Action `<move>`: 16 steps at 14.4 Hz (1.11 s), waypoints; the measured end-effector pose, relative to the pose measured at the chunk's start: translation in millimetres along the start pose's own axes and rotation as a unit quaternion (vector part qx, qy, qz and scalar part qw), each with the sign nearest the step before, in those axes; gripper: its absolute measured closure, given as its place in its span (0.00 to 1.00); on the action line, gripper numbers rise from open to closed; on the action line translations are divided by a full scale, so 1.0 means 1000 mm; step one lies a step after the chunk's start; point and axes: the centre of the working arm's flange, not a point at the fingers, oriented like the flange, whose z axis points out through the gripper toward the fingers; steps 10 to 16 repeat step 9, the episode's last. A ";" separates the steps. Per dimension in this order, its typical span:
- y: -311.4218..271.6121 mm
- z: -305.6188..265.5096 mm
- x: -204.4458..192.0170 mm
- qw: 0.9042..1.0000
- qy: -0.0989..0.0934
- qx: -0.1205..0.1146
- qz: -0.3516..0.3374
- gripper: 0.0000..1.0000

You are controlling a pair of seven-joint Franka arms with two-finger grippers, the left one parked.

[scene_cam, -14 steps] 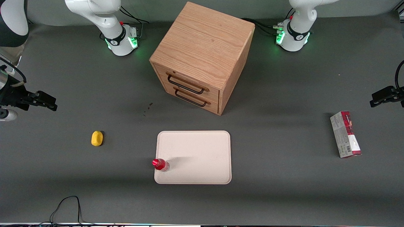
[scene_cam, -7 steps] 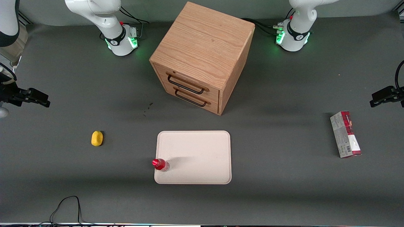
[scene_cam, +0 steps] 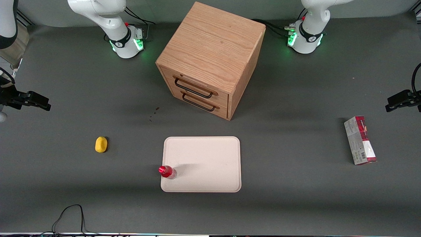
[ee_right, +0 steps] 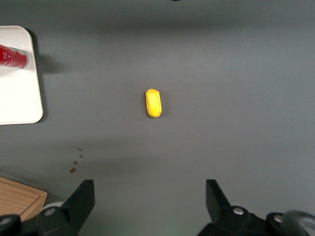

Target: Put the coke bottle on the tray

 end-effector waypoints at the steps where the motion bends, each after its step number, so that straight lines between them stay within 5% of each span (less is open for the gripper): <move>1: -0.001 0.000 0.000 1.000 0.000 0.004 0.000 0.00; 6: 0.007 0.001 0.000 0.999 -0.002 0.037 0.013 0.00; 16: 0.007 0.001 0.000 0.999 -0.002 0.040 0.014 0.00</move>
